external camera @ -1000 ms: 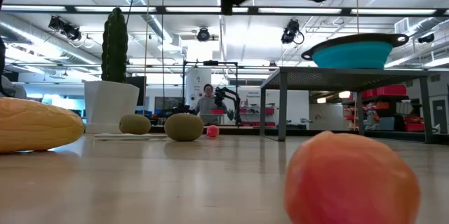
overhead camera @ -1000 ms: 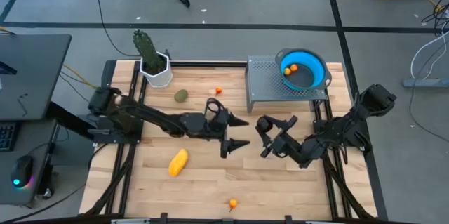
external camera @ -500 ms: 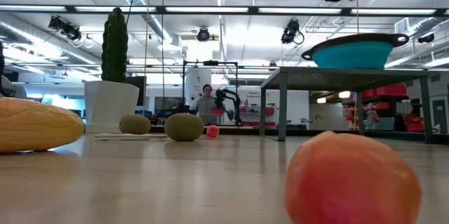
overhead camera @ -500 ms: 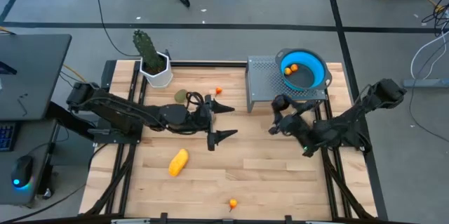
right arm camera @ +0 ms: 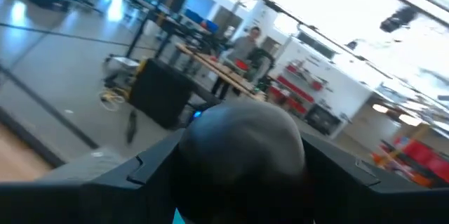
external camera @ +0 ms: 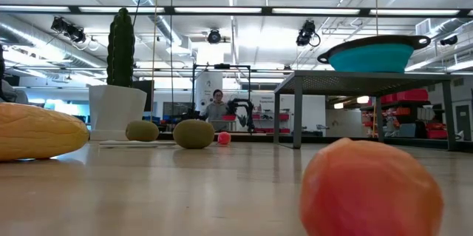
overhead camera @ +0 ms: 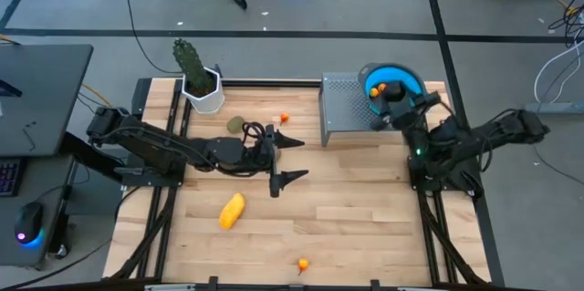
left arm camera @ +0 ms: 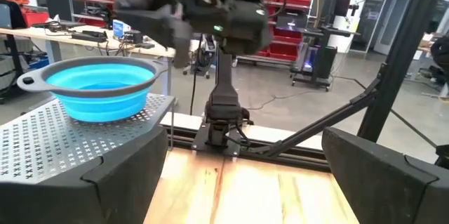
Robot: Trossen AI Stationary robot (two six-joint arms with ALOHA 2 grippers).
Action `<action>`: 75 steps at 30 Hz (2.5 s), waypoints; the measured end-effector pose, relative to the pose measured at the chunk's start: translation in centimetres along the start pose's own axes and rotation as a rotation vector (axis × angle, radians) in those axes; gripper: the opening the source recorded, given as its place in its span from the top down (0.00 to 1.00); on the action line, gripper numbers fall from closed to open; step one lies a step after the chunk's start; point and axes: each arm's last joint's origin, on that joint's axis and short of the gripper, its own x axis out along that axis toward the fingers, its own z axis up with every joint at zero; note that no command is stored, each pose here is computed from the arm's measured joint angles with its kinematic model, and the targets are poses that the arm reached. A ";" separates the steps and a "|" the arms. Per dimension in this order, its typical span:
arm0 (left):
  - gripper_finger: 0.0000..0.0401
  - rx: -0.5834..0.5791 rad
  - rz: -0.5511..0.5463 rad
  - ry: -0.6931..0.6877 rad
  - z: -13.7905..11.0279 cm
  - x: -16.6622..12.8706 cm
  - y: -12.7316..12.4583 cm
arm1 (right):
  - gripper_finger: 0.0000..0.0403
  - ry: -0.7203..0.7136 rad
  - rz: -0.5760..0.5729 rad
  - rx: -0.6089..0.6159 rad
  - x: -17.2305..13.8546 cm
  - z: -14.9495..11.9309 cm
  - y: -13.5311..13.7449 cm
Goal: Pick & Place Fruit
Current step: Put the plum into the blue strainer bowl on the shelf
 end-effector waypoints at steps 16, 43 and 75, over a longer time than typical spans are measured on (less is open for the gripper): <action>0.03 0.011 0.007 0.018 -0.2 0.0 0.0 | 0.38 0.139 -0.130 -0.313 4.5 -2.8 0.3; 0.03 0.015 0.015 0.029 -0.3 0.0 0.1 | 0.37 0.040 0.089 0.004 7.9 -5.3 0.0; 0.03 0.021 0.046 0.043 -0.5 0.0 0.2 | 0.35 0.139 0.342 0.446 6.1 -8.2 -4.3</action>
